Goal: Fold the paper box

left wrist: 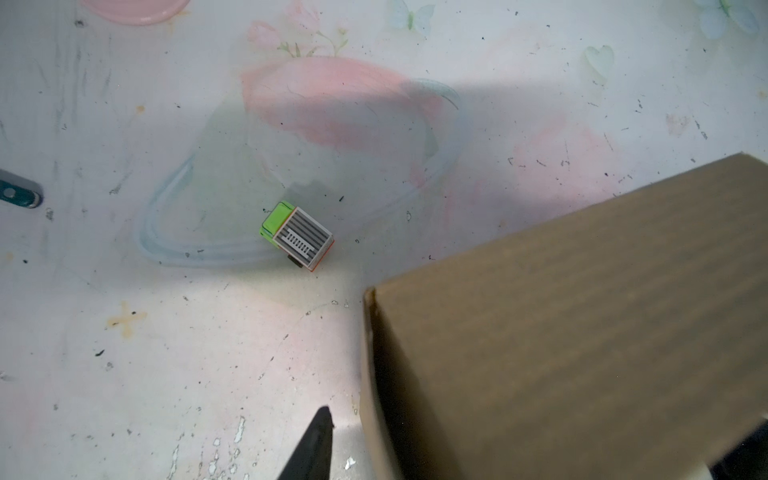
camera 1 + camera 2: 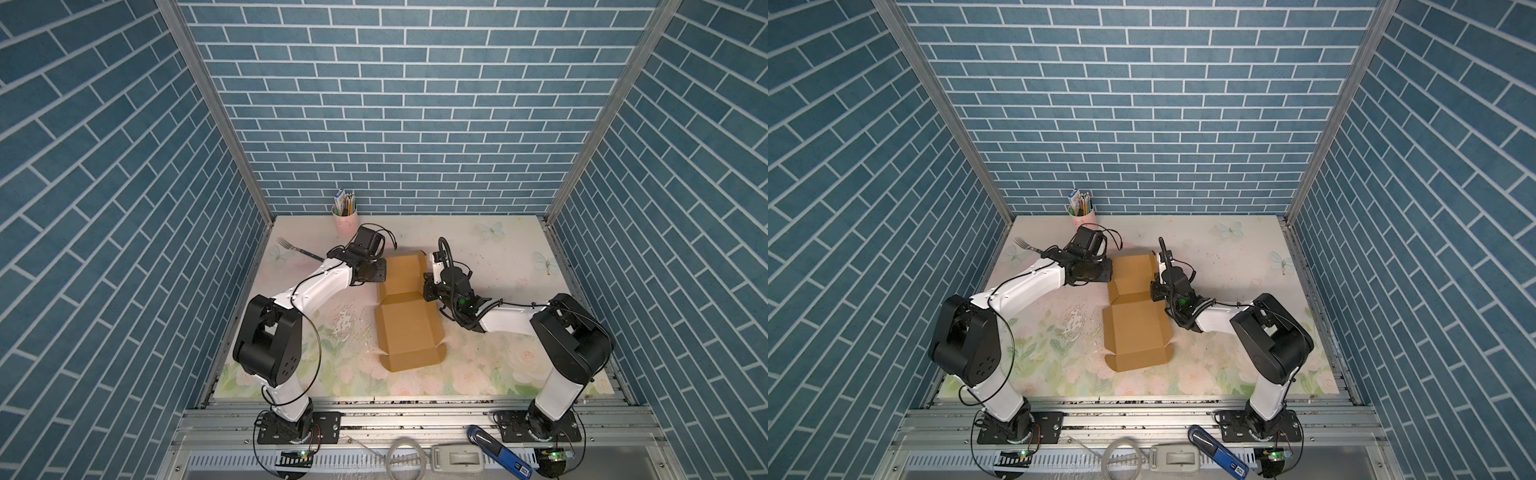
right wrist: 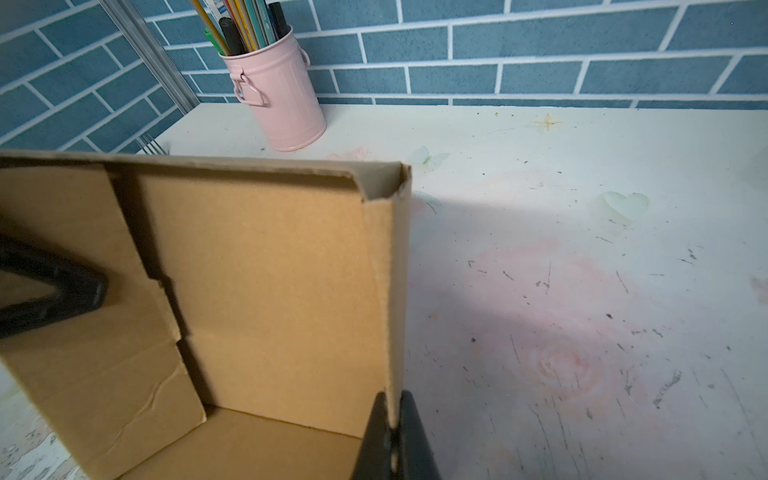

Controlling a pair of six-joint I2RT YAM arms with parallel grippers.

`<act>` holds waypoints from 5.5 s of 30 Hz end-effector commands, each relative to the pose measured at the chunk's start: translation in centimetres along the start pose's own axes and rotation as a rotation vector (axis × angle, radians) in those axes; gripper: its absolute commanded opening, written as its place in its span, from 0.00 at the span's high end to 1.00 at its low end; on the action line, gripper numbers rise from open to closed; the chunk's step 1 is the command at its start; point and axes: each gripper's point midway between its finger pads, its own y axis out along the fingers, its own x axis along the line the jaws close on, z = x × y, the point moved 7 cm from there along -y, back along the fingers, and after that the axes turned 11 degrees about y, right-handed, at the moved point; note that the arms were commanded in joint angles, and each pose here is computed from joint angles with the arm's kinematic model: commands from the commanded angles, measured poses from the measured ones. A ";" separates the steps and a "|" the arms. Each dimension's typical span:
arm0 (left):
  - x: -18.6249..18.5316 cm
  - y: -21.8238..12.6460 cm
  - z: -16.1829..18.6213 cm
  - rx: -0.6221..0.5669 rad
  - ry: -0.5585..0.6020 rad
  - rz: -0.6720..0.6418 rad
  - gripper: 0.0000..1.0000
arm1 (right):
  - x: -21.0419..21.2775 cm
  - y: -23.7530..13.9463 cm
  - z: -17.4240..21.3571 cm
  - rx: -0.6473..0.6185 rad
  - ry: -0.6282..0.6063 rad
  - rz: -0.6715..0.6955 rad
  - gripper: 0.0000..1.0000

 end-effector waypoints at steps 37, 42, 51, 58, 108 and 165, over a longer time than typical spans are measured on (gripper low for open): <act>-2.2 -0.1 -1.2 -0.065 0.091 -0.511 0.90 | 2.1 -4.6 -3.2 -0.229 -0.040 0.090 1.00; -2.7 -0.1 -1.3 -0.072 0.058 -0.451 0.78 | 1.9 -4.5 -3.1 -0.227 -0.045 0.112 1.00; -5.6 -0.9 -1.6 -0.087 0.033 -0.139 0.52 | 1.7 -4.4 -2.9 -0.224 -0.053 0.132 1.00; -5.6 -1.2 0.5 -0.072 0.007 -0.065 0.50 | 1.6 -4.3 -2.8 -0.223 -0.055 0.144 1.00; -5.6 -3.2 5.3 -0.349 0.013 -0.119 0.37 | 0.9 -4.5 -3.2 -0.187 0.018 0.240 1.00; -6.6 1.7 2.1 -0.071 0.064 -0.209 0.93 | 1.0 -6.1 -5.0 -0.131 0.037 0.287 1.00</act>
